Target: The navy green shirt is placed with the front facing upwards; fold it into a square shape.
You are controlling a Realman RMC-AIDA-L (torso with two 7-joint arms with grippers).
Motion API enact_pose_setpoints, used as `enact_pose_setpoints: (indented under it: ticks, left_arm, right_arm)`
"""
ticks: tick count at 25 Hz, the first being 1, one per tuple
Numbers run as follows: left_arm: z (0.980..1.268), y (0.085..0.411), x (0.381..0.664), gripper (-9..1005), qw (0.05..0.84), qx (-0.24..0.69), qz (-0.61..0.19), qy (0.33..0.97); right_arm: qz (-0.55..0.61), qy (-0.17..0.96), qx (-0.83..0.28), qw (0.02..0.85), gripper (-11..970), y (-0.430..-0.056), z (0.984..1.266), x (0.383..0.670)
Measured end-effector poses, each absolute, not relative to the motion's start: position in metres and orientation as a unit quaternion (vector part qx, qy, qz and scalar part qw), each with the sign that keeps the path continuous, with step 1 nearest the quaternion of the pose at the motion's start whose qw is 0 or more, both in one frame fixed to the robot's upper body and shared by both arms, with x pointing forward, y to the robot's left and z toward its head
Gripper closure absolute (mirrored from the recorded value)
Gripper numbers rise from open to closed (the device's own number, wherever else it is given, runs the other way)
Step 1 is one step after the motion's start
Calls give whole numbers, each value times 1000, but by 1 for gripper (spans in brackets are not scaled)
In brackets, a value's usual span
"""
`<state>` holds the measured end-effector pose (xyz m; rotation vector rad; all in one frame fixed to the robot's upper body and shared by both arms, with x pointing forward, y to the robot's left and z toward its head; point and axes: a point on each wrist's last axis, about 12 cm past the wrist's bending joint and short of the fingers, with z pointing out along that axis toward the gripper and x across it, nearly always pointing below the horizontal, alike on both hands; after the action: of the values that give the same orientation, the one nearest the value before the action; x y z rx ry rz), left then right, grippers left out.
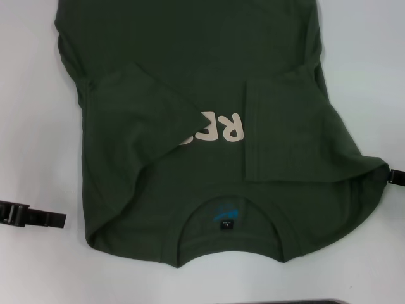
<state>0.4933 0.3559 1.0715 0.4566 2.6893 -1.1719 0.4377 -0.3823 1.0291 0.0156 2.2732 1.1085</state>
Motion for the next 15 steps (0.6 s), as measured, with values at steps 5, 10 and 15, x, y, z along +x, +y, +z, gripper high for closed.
enact_pose_setpoints:
  ticks: [5,10,15]
  left_arm:
    - [1071,357,493,872,75,133,-391,908]
    - [1071,356,493,864,68,114,-393,910]
    - [1071,354,493,856,60,98,-398,910]
  right_arm:
    - [416,857,4,303,957,-384,1031,440]
    - [414,858,2,305,958,-385,1033,443]
    - [413,858,1,306,958,-385,1034,447]
